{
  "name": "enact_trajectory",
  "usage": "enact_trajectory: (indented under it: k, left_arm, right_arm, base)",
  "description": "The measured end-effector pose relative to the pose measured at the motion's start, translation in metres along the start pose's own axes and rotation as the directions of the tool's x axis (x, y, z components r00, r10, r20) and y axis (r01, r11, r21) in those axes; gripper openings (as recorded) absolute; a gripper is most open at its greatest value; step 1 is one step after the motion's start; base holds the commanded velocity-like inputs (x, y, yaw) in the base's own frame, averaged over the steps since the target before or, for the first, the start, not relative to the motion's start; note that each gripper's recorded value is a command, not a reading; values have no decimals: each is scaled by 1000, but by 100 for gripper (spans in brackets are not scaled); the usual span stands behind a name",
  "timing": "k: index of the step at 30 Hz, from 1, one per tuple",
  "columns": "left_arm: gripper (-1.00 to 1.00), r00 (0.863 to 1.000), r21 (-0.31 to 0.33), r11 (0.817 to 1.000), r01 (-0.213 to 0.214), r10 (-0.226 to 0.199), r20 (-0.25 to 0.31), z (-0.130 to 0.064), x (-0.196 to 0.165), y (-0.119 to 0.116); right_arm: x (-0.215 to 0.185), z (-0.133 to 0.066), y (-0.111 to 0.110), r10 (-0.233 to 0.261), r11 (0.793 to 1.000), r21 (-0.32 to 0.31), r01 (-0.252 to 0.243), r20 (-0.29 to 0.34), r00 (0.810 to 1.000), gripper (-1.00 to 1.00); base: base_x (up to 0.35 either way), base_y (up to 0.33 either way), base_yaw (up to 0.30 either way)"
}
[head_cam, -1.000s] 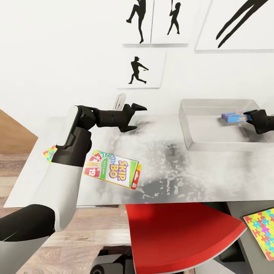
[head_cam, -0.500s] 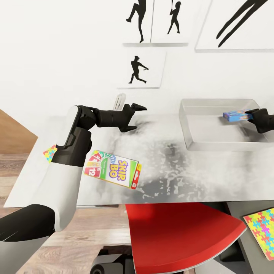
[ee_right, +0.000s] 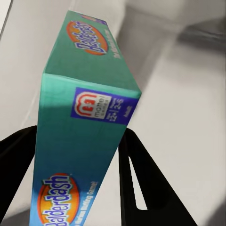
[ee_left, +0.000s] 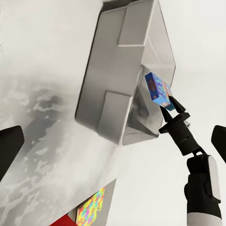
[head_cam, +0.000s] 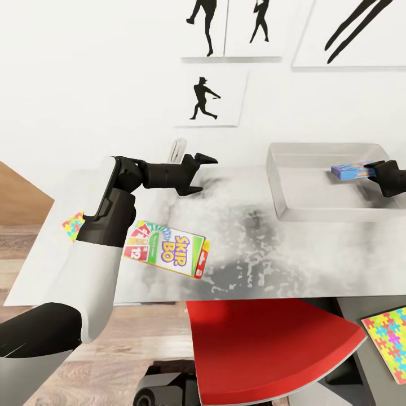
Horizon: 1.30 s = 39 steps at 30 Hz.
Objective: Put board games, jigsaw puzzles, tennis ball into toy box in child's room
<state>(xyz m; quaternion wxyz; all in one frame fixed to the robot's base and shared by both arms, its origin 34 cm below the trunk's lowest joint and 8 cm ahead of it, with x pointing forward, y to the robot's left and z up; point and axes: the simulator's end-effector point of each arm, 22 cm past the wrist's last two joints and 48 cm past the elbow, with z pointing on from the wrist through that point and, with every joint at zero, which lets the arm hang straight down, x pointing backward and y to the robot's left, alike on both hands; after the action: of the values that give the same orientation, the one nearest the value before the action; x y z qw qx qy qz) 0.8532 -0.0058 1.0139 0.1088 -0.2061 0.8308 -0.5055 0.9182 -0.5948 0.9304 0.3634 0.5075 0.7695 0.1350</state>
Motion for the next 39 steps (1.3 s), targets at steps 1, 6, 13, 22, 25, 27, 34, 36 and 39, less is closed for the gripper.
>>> enact_trajectory:
  k: [1,6,13,22,25,27,34,36,39]
  left_arm:
    - [100,1000,0,1000,1,-1,0,0,0,1]
    - [100,1000,7,1000,-3,3,1,1,-1,0]
    - [100,999,51,998,-43,42,20,-6,-8,-24]
    - [100,996,137,987,-88,86,24,-18,-10,-69]
    - [100,995,146,984,-97,95,22,-19,-9,-75]
    - [100,995,149,984,-101,99,21,-19,-8,-77]
    - [100,994,160,981,-113,111,17,-19,-5,-85]
    - [100,994,161,980,-113,112,17,-19,-5,-86]
    - [100,993,162,980,-114,113,16,-18,-5,-86]
  right_arm:
    - [0,1,-1,0,1000,1,0,0,1000,-100]
    - [3,5,-5,-1,1000,8,1,-2,1000,-100]
    - [6,10,-9,-3,1000,16,3,-4,1000,-100]
    - [-1,9,-7,-7,1000,10,6,19,1000,-100]
    - [-2,9,-6,-7,1000,9,7,22,1000,-100]
    - [-2,9,-6,-7,1000,7,7,24,1000,-100]
    - [-4,8,-3,-9,1000,3,9,30,1000,-100]
    - [-5,8,-3,-10,1000,2,10,30,999,-100]
    - [-5,8,-4,-11,1000,3,11,31,999,-100]
  base:
    - [0,0,0]
    - [0,0,0]
    - [0,0,0]
    - [0,0,0]
    - [0,0,0]
    - [0,0,0]
    - [0,0,0]
    - [0,0,0]
    - [0,0,0]
